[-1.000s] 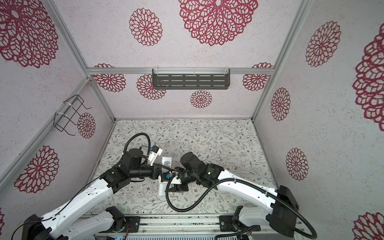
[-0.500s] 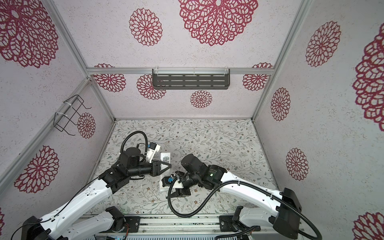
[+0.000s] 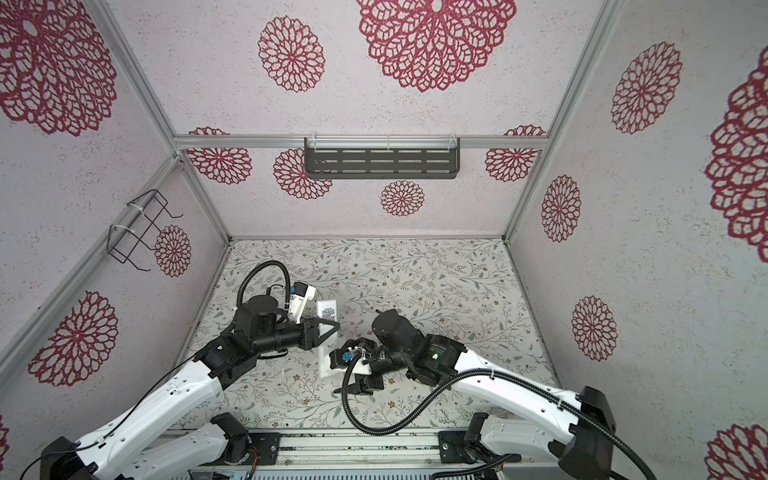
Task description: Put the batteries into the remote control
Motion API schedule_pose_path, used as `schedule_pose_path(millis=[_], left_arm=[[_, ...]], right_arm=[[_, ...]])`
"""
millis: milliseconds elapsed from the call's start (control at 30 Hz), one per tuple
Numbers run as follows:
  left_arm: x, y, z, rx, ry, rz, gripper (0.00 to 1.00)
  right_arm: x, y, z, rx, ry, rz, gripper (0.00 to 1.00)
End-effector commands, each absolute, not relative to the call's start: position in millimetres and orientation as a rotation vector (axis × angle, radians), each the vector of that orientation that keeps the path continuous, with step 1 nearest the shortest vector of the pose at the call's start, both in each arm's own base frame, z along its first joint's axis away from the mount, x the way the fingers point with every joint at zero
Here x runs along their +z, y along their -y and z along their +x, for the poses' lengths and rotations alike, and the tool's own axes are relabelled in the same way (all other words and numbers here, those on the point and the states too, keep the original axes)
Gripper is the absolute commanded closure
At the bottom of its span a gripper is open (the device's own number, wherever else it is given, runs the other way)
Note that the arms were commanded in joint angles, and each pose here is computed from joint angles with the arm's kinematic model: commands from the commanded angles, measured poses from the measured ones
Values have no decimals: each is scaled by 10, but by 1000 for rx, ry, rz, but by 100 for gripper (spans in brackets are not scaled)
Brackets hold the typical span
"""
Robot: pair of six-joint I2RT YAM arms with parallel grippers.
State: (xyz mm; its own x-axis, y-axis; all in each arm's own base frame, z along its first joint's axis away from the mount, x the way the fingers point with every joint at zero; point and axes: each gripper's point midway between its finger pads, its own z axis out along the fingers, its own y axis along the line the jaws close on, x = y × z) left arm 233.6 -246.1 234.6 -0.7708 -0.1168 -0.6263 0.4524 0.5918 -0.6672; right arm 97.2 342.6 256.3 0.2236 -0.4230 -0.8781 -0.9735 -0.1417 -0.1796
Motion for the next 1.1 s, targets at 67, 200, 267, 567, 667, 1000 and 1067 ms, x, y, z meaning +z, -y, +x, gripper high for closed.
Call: schedule_pose_path(millis=[67, 200, 267, 567, 667, 1000, 1067], left_arm=[[2376, 2190, 2585, -968, -2185, 57, 98], [2267, 2031, 2690, -871, -2219, -99, 98], [2225, 1982, 2718, -830, -2224, -146, 98], [2086, 1932, 2784, -748, -2261, -227, 97], [2055, 1939, 2795, -736, -2268, -237, 98], [2084, 1990, 2828, -747, -2263, -222, 98], [2081, 2004, 2823, -750, -2267, -214, 98]], right_arm=[[2879, -3339, 1512, 748, -1500, -1316, 25], [2863, -3258, 1899, 706, -1715, -1038, 25], [2811, -3230, 2038, 716, -1804, -928, 25], [2636, -3518, 2106, 950, -1978, -851, 26], [2576, -3600, 2111, 1042, -2027, -841, 26], [2341, -3822, 1993, 1218, -2065, -945, 29], [2319, -3837, 1995, 1233, -2067, -949, 29]])
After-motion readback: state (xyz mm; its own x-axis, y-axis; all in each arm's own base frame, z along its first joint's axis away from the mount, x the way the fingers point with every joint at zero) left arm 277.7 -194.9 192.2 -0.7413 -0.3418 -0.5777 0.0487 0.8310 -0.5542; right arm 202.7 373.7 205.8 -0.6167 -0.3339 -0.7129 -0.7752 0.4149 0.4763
